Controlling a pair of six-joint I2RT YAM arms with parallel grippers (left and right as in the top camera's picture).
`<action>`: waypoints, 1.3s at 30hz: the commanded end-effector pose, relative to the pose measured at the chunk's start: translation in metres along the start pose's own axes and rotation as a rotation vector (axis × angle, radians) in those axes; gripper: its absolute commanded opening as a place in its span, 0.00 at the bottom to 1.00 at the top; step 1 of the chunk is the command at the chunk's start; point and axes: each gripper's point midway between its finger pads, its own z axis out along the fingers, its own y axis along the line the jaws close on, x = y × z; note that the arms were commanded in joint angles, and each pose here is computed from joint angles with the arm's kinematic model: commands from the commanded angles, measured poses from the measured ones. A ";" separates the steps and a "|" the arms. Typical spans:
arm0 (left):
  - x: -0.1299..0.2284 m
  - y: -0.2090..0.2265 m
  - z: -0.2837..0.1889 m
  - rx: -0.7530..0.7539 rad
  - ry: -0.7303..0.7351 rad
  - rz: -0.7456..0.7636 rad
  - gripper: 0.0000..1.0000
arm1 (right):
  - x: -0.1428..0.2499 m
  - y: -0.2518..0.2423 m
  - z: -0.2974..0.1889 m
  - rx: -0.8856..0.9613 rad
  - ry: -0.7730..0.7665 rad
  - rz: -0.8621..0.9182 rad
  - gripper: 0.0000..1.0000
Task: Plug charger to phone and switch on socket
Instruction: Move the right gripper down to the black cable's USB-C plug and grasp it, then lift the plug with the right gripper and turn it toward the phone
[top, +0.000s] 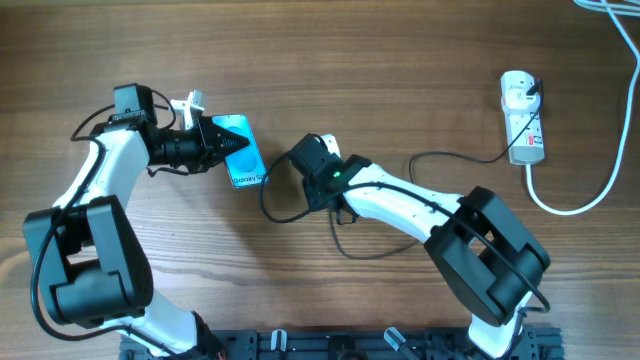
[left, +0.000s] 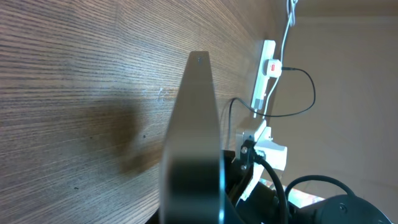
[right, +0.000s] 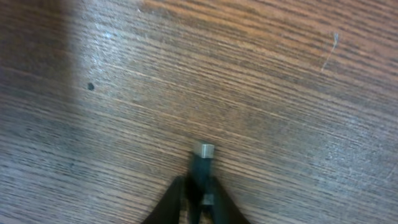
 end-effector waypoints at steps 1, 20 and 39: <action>0.002 -0.009 -0.004 0.022 -0.009 0.040 0.04 | 0.010 0.002 0.008 -0.021 0.051 -0.003 0.21; -0.001 -0.011 -0.004 0.029 -0.018 0.108 0.04 | 0.031 0.094 -0.059 -0.894 0.233 -0.172 0.04; 0.000 -0.016 -0.005 0.060 -0.012 0.110 0.04 | -0.001 0.003 -0.053 -0.997 0.211 0.156 0.04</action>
